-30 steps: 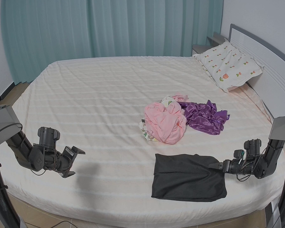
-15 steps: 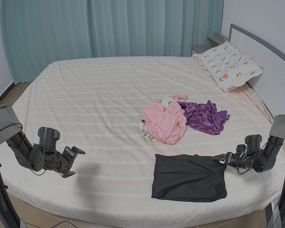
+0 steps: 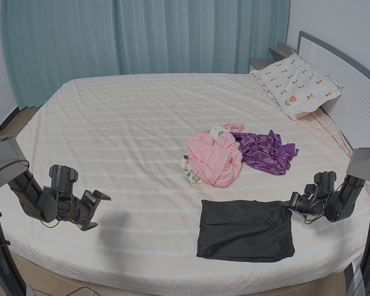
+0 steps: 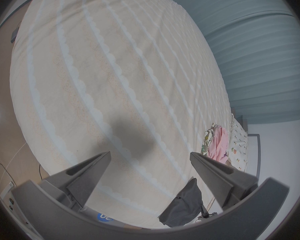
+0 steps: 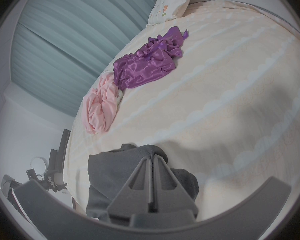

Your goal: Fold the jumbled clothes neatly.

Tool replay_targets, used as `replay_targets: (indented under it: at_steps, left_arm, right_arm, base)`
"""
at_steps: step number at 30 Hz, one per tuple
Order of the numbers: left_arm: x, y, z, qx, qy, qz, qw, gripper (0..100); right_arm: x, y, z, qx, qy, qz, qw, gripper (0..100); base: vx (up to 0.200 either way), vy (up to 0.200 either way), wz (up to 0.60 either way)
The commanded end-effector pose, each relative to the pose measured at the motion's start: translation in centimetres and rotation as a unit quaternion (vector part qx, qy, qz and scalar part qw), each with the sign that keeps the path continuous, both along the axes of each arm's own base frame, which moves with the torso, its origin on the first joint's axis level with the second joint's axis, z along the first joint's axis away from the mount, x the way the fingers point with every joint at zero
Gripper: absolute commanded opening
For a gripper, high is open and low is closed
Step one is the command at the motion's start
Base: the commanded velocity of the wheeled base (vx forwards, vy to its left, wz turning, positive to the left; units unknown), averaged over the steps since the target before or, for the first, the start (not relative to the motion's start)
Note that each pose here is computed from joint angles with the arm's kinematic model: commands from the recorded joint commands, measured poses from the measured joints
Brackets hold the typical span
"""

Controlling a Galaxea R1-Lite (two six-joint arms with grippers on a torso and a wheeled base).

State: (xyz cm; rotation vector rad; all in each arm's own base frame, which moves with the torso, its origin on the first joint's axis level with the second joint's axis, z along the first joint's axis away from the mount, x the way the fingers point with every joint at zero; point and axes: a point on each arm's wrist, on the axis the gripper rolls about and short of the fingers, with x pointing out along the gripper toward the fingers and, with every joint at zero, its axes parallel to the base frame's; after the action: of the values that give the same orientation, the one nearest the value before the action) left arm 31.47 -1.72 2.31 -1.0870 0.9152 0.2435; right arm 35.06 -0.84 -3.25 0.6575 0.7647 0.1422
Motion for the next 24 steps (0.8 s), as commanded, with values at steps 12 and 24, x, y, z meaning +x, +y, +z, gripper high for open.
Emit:
replay_targets:
  at_steps: [12,24]
  left_arm:
    - [0.0,0.0,0.0,0.0,0.0,0.0,1.0,100]
    - [0.0,0.0,0.0,0.001,0.0,0.003,1.0,100]
  right_arm:
    - [0.4,-0.3,0.6,0.0,-0.023,-0.008,0.9997,100]
    - [-6.2,-1.8,0.3,-0.046,0.035,-0.001,0.9983,100]
  base:
    - [0.0,0.0,0.0]
    - [-0.017,0.0,0.0]
